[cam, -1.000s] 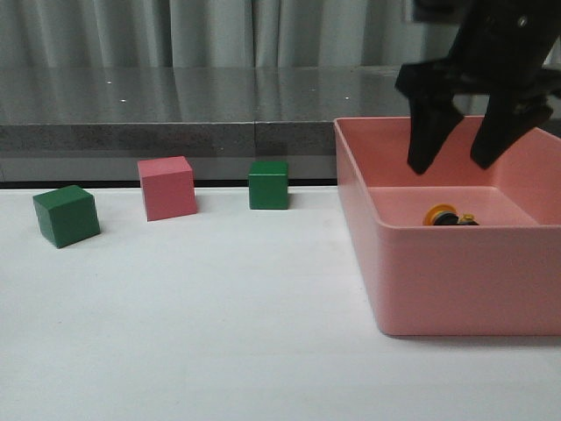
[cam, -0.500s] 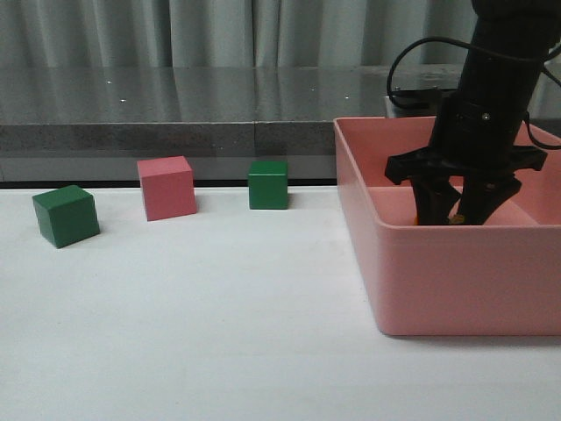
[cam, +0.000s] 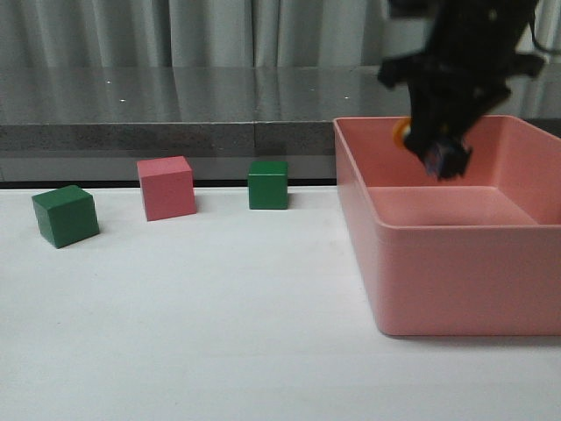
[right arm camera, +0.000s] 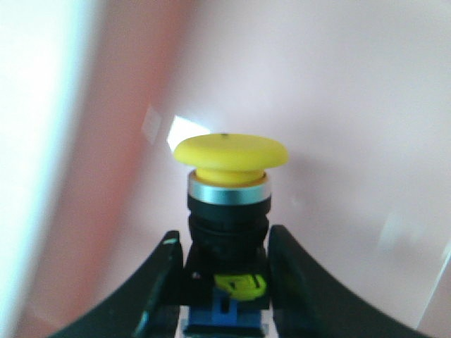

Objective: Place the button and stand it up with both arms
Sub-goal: 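Lift the button out of the bin and carry it toward the cubes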

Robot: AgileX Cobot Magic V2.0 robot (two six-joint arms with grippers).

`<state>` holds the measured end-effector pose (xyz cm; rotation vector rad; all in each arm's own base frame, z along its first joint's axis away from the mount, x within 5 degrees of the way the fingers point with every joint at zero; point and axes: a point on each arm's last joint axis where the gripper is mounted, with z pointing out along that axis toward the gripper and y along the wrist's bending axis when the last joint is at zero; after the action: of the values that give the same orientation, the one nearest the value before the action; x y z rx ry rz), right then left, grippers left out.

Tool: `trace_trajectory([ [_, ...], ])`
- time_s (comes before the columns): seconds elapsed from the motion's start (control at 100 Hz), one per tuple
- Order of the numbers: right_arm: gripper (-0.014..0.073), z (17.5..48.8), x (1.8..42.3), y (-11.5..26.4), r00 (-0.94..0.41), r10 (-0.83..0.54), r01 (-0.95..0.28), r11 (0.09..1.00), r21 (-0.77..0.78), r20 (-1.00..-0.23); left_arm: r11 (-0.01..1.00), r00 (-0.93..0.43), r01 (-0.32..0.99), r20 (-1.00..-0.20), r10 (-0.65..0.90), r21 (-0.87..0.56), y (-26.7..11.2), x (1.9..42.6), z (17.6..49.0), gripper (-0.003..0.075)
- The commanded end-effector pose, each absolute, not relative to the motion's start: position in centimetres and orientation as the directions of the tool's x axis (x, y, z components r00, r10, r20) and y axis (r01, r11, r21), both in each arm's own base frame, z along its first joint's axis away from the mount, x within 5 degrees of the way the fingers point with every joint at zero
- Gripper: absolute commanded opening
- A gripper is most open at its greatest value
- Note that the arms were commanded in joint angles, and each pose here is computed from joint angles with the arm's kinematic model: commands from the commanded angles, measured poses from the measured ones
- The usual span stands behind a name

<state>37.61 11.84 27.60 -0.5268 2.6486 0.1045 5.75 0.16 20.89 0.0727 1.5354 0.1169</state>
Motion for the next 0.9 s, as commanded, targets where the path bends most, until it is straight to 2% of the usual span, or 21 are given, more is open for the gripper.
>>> trace_trajectory([
  [0.0, -0.0075, 34.5, 35.8, 14.1, -0.673, -0.412, -0.496, 0.867, -0.038, -0.614, 0.994, 0.053, -0.026, -0.993, 0.105, 0.103, 0.1, 6.0, 20.0, -0.0020],
  [0.08, -0.0075, 36.3, 34.8, 16.9, -0.545, -0.524, -0.647, 0.759, -0.070, -0.655, 0.994, 0.053, -0.026, -0.993, 0.105, 0.103, 0.1, 6.0, 20.0, -0.0020],
  [0.16, -0.0075, 37.1, 33.9, 19.9, -0.385, -0.626, -0.790, 0.603, -0.108, -0.679, 0.994, 0.053, -0.026, -0.993, 0.105, 0.103, 0.1, 6.0, 20.0, -0.0020],
  [0.24, -0.0075, 36.6, 33.3, 22.4, -0.218, -0.727, -0.889, 0.423, -0.174, -0.651, 0.994, 0.053, -0.026, -0.993, 0.105, 0.103, 0.1, 6.0, 20.0, -0.0020],
  [0.32, -0.0075, 35.4, 33.3, 24.4, -0.122, -0.784, -0.929, 0.306, -0.207, -0.609, 0.994, 0.053, -0.026, -0.993, 0.105, 0.103, 0.1, 6.0, 20.0, -0.0020],
  [0.46, -0.0075, 32.3, 34.3, 27.3, -0.030, -0.841, -0.948, 0.195, -0.251, -0.540, 0.994, 0.053, -0.026, -0.993, 0.105, 0.103, 0.1, 6.0, 20.0, -0.0020],
  [0.6, -0.0075, 29.1, 35.2, 29.6, 0.028, -0.884, -0.947, 0.125, -0.294, -0.467, 0.994, 0.053, -0.026, -0.993, 0.105, 0.103, 0.1, 6.0, 20.0, -0.0020],
  [0.72, -0.0075, 26.5, 36.0, 30.7, 0.052, -0.910, -0.945, 0.089, -0.315, -0.412, 0.994, 0.053, -0.026, -0.993, 0.105, 0.103, 0.1, 6.0, 20.0, -0.0020],
  [0.89, -0.0069, 24.0, 36.6, 31.4, 0.043, -0.919, -0.952, 0.081, -0.295, -0.391, 0.994, 0.053, -0.026, -0.993, 0.105, 0.103, 0.1, 6.0, 20.0, -0.0020],
])
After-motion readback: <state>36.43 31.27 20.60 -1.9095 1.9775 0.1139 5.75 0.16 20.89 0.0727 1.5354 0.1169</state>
